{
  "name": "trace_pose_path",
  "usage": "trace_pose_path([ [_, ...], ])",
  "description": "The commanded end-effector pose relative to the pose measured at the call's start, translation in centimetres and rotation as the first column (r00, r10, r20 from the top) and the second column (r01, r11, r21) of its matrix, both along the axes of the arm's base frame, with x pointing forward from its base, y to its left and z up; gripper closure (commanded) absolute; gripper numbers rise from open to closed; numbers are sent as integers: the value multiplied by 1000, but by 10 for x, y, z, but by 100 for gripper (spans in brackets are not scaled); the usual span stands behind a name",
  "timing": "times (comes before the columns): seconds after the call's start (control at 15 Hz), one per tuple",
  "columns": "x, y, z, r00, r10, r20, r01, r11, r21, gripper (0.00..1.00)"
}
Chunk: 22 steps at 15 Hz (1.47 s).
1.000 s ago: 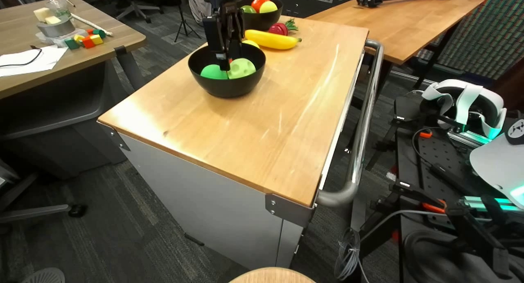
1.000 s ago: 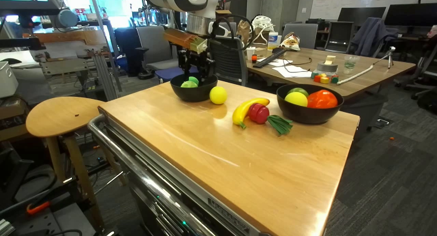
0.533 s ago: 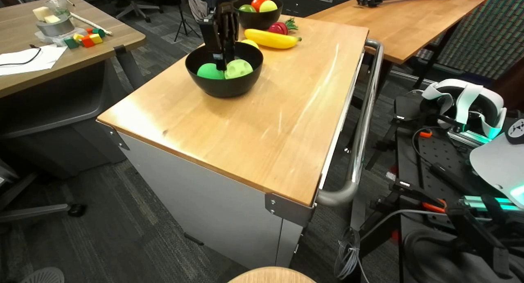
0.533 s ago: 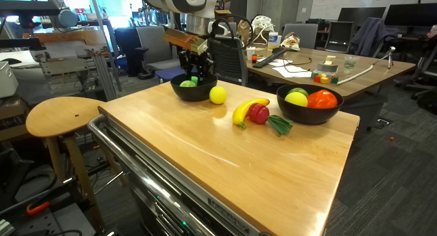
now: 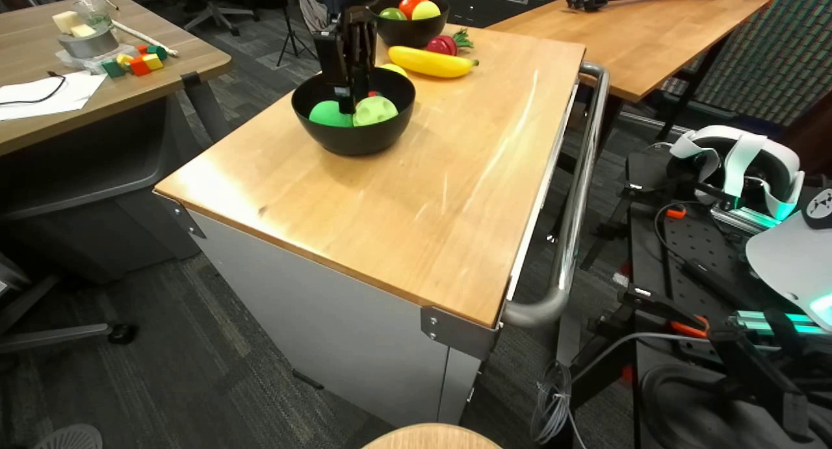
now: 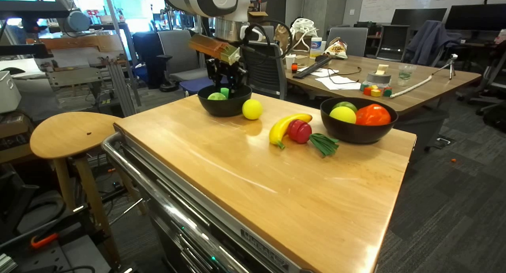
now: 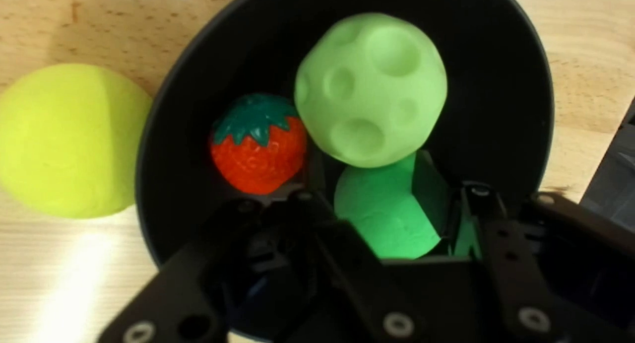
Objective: Remove all the plastic vegetables and fruits from the two bowls
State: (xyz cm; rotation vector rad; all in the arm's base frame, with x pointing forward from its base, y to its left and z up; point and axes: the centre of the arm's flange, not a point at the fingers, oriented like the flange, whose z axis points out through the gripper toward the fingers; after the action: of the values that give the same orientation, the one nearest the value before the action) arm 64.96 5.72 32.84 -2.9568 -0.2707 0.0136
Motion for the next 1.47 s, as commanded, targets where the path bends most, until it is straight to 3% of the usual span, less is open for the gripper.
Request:
trace_pose_path([
  [0.0, -10, 5, 10, 999, 14, 39, -17, 998, 63, 54],
  [0.13, -11, 9, 13, 998, 19, 57, -24, 996, 90, 53],
  [0.47, -7, 14, 14, 994, 36, 102, -48, 992, 116, 34],
  [0.67, -5, 14, 10, 991, 49, 122, -62, 992, 109, 32],
  [0.8, 1, 11, 2, 988, 43, 148, -57, 994, 94, 34],
  [0.93, 7, 7, -8, 985, 30, 170, -44, 996, 78, 54],
  [1.13, 13, 3, -18, 980, 19, 198, -31, 998, 56, 63],
  [1.4, 15, 2, -20, 976, 18, 215, -26, 999, 32, 41],
])
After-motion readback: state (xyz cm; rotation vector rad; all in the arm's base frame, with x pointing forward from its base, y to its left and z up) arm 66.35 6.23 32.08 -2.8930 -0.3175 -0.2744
